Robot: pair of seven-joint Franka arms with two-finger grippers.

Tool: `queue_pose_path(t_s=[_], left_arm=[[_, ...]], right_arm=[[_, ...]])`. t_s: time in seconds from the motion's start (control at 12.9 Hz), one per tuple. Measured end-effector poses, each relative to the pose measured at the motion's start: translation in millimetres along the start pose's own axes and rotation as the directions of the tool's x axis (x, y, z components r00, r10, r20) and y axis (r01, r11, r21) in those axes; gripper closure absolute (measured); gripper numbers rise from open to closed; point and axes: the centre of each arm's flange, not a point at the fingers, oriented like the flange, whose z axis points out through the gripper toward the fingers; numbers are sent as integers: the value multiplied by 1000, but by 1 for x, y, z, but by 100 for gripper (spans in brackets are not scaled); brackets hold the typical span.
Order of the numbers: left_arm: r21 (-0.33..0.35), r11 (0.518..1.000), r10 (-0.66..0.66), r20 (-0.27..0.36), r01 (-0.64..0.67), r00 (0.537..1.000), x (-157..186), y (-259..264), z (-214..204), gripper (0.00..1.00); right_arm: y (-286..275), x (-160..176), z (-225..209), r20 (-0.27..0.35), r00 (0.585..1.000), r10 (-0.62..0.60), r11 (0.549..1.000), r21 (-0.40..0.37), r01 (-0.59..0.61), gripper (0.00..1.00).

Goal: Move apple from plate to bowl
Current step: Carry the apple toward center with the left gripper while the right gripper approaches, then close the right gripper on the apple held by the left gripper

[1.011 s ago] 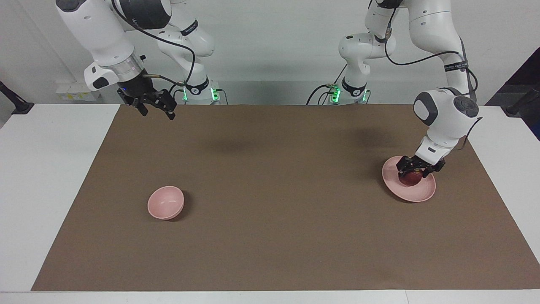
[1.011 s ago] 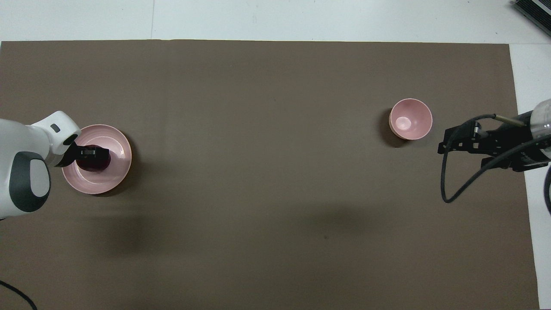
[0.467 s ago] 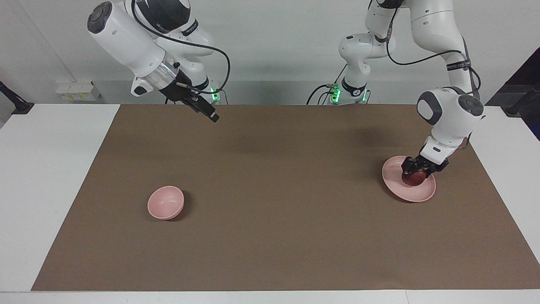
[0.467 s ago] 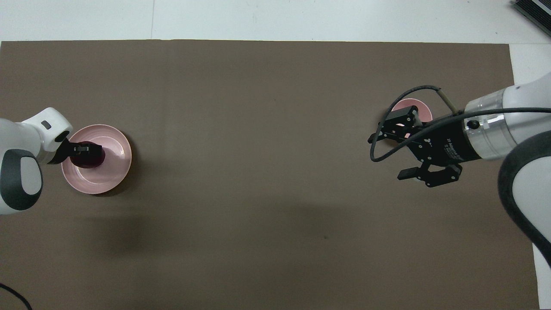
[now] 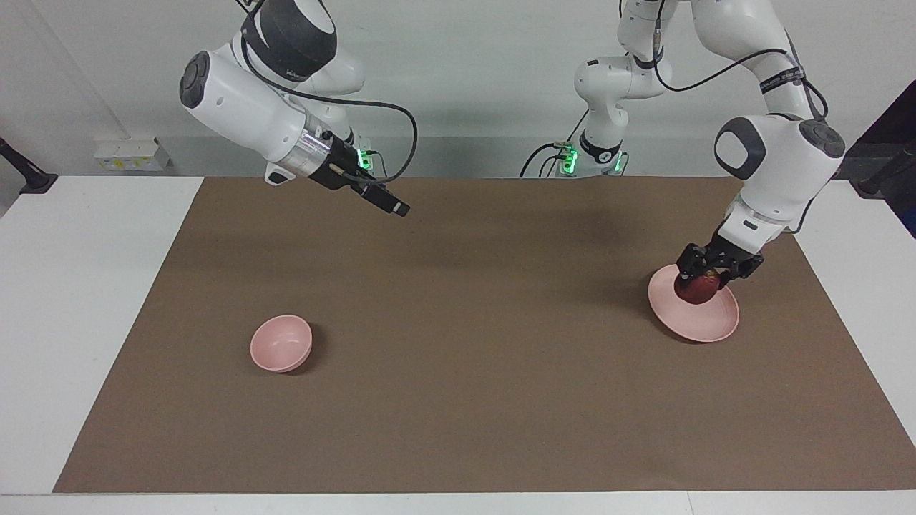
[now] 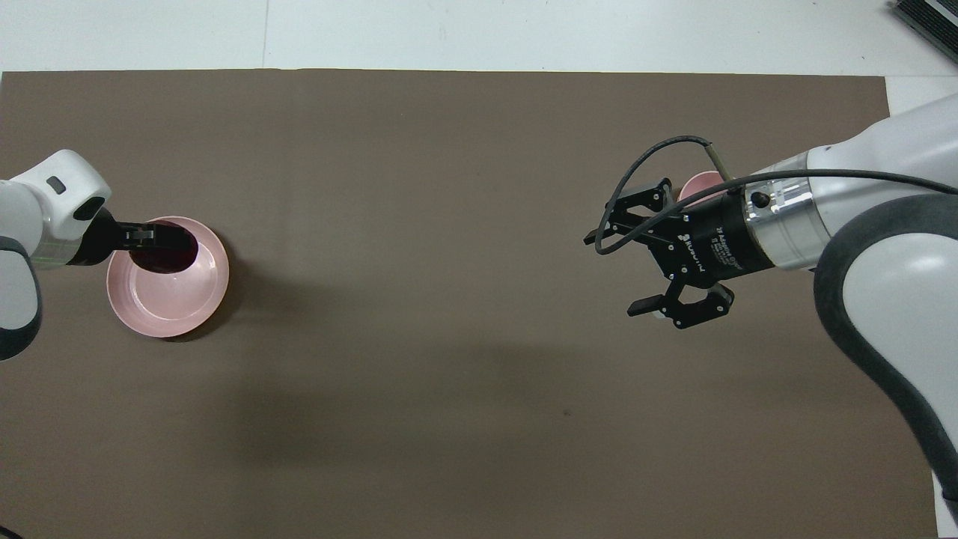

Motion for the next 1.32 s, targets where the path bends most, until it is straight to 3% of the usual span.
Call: queue_pose_path(t_s=[0.31, 0.62, 0.93, 1.09, 1.32], left_arm=[[-188, 979, -78, 9, 78, 997, -2, 82, 2, 21], [-361, 920, -143, 61, 155, 988, -10, 149, 9, 21], [-439, 886, -126, 88, 152, 988, -26, 221, 11, 21], [-509, 839, -165, 98, 192, 981, -30, 244, 9, 21], [-586, 781, -250, 27, 218, 968, -34, 278, 4, 21]], right_arm=[[-8, -8, 19, 62, 997, 56, 998, 38, -58, 0], [-11, -10, 46, 139, 986, 96, 989, 98, -110, 0], [-18, -20, 68, 146, 981, 130, 980, 133, -149, 0], [-22, -28, 79, 139, 972, 189, 968, 142, -209, 0], [-25, -31, 91, 138, 944, 301, 936, 148, -320, 0]])
